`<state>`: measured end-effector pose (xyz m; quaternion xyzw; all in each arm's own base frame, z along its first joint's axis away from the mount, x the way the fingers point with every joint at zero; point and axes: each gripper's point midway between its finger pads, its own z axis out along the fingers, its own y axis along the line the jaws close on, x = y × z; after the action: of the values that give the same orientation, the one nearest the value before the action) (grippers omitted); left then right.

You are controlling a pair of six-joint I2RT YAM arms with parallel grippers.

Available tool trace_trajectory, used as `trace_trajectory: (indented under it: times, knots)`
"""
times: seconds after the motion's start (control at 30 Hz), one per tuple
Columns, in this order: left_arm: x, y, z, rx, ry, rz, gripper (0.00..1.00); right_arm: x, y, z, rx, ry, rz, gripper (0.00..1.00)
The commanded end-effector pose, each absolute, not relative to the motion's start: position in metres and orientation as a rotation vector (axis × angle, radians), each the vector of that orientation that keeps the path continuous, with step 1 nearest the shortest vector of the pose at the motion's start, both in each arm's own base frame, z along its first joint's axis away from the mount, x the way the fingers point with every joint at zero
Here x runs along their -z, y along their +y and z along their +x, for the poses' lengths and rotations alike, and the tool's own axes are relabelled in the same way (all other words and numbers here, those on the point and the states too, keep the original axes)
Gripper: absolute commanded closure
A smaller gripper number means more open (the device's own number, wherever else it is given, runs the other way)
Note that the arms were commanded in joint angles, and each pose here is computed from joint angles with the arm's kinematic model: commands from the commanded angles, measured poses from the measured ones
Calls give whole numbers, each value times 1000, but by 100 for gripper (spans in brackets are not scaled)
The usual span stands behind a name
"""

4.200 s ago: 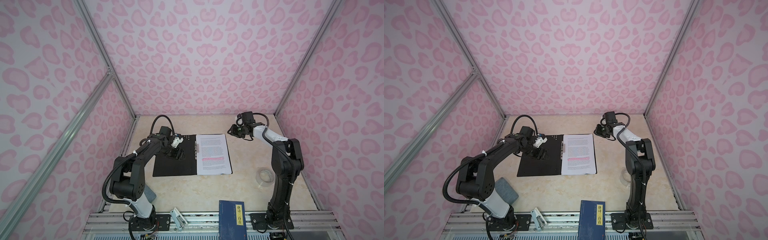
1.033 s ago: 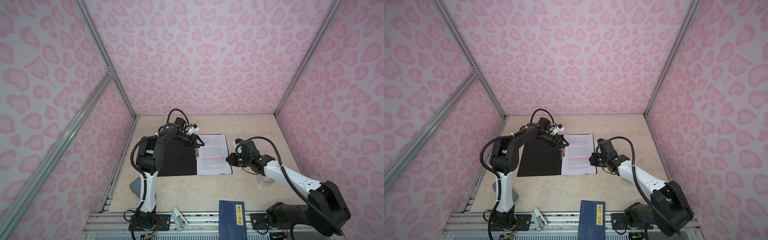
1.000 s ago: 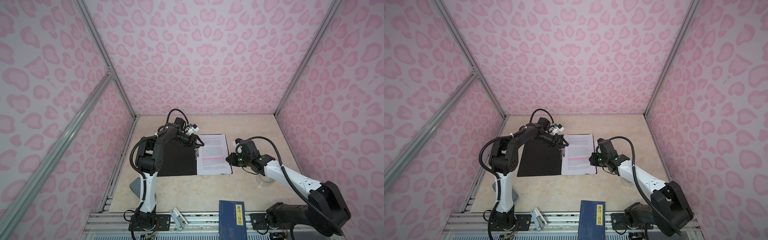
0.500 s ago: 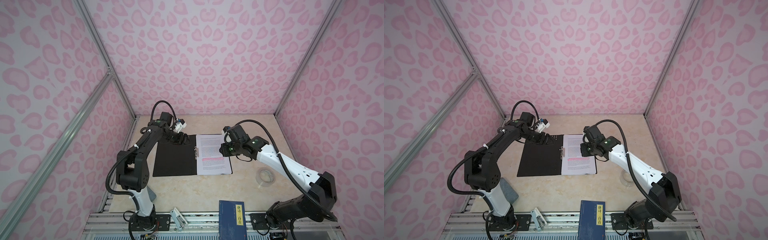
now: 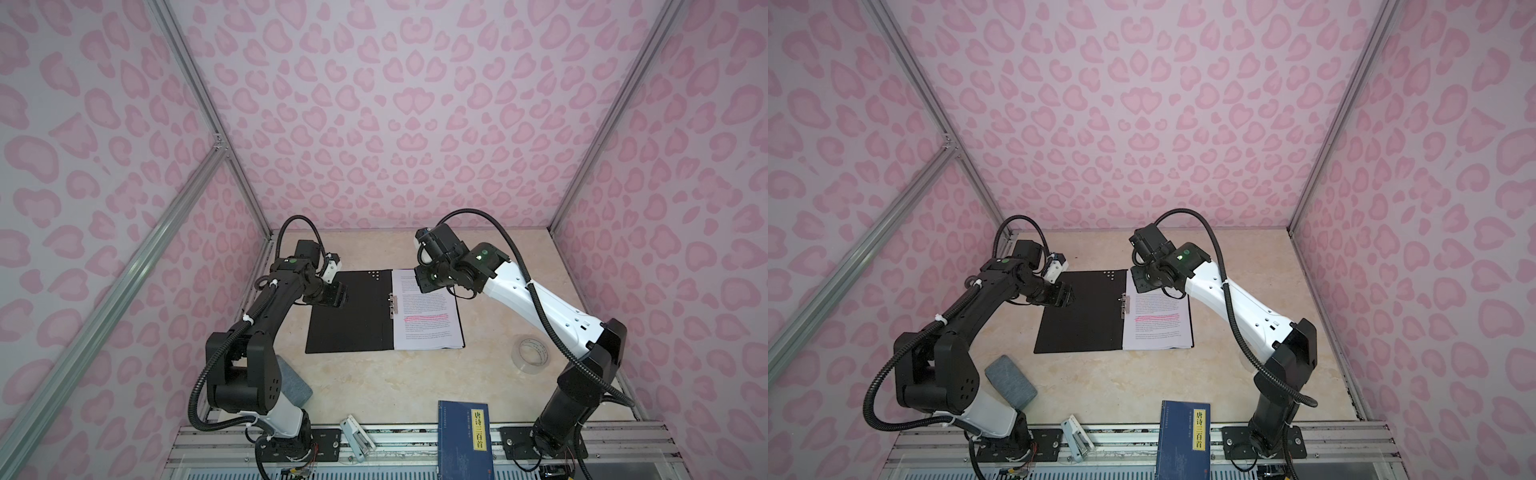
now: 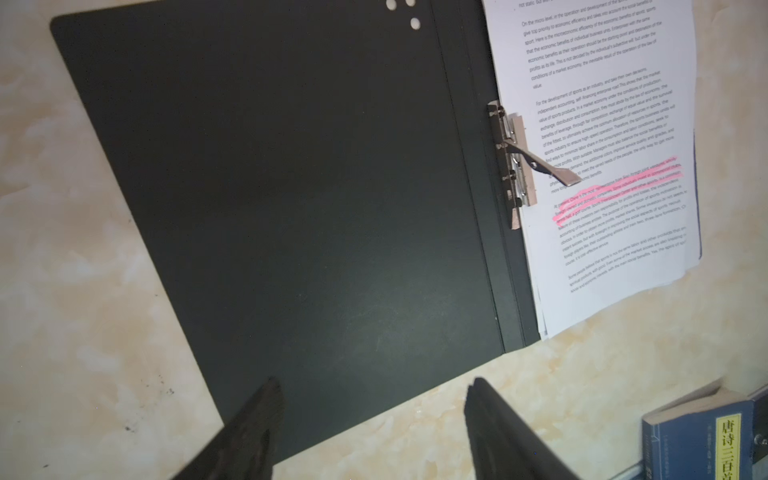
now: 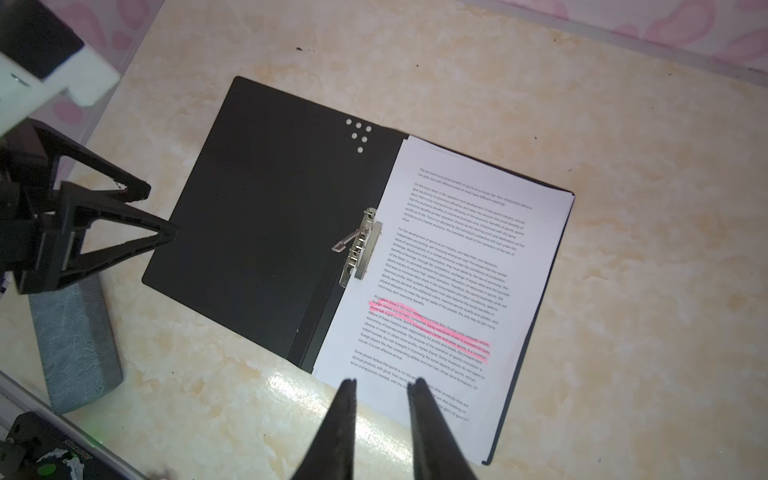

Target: Put the files into the folder

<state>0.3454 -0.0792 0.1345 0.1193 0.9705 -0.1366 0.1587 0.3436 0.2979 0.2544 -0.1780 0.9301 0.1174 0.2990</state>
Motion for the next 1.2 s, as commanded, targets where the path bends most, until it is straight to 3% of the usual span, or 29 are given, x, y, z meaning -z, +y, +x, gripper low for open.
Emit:
trace_trajectory:
  times: [0.0,0.3,0.63,0.87,1.17]
  knots:
    - [-140,-81,344,412,2757,316,29,-256,303,349,-289,2463,-529,75]
    - [-138,-59,348,277,2730,247,30,-254,333,380,-270,2400,-634,76]
    - [-120,-65,375,337,2742,262,32,-181,380,414,-277,2459,-740,79]
    - [-102,-77,381,445,2756,323,35,-126,409,409,-285,2563,-890,82]
    - [-68,-83,386,514,2834,331,38,-96,397,394,-197,2685,-926,83]
